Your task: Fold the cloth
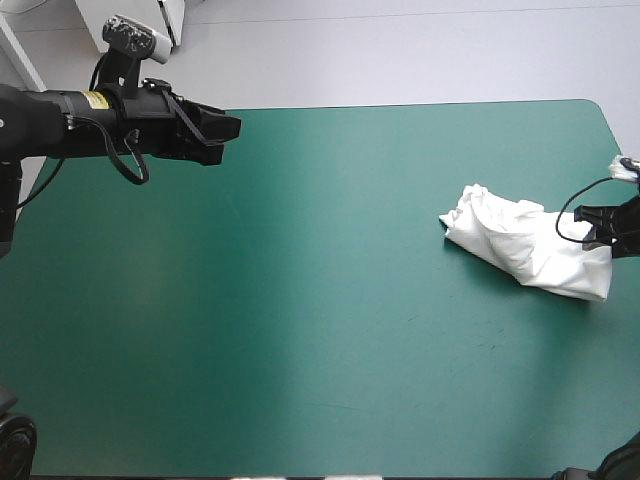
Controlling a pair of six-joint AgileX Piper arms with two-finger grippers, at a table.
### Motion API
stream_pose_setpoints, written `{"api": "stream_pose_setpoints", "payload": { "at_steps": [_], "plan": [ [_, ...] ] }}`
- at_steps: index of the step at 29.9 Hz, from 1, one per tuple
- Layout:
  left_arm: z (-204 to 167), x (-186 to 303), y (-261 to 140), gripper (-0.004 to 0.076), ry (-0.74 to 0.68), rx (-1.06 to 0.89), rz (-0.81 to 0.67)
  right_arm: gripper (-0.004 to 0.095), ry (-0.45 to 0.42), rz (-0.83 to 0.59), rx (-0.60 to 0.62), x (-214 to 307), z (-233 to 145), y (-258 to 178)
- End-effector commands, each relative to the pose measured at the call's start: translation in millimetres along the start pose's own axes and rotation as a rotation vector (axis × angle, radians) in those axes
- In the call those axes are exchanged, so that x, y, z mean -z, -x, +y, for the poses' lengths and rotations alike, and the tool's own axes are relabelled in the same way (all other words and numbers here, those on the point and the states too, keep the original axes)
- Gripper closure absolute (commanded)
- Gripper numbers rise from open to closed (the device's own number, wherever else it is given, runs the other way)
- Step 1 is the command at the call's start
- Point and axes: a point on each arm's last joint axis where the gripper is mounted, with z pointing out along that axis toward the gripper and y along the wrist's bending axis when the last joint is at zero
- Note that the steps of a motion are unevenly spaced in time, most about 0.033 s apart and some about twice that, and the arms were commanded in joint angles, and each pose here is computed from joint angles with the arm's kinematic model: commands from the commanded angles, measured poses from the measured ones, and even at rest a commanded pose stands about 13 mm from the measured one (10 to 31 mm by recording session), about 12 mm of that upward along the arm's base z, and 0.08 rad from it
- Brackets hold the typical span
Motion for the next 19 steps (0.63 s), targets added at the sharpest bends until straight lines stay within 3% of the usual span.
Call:
{"api": "stream_pose_setpoints", "payload": {
  "at_steps": [1,4,7,14,16,19],
  "plan": [
    [-17,22,5,0.0500,-0.039,-0.021,-0.046,0.0356,-0.004,-0.084,-0.023,25,-3,0],
    [-20,28,5,0.0500,-0.026,-0.032,-0.055,0.0356,0.051,-0.131,-0.065,33,-5,4],
    [-22,38,3,0.0499,0.028,-0.060,-0.055,0.0356,0.160,-0.199,-0.087,47,4,13],
    [-27,65,-2,0.0499,0.183,-0.114,-0.057,0.0356,0.513,-0.507,-0.004,117,47,40],
    [-29,70,-2,0.0499,0.194,-0.117,-0.066,0.0356,0.548,-0.585,0.040,141,57,39],
    [-31,76,-3,0.0499,0.211,-0.108,-0.074,0.0356,0.534,-0.670,0.100,176,70,26]
  ]
}}
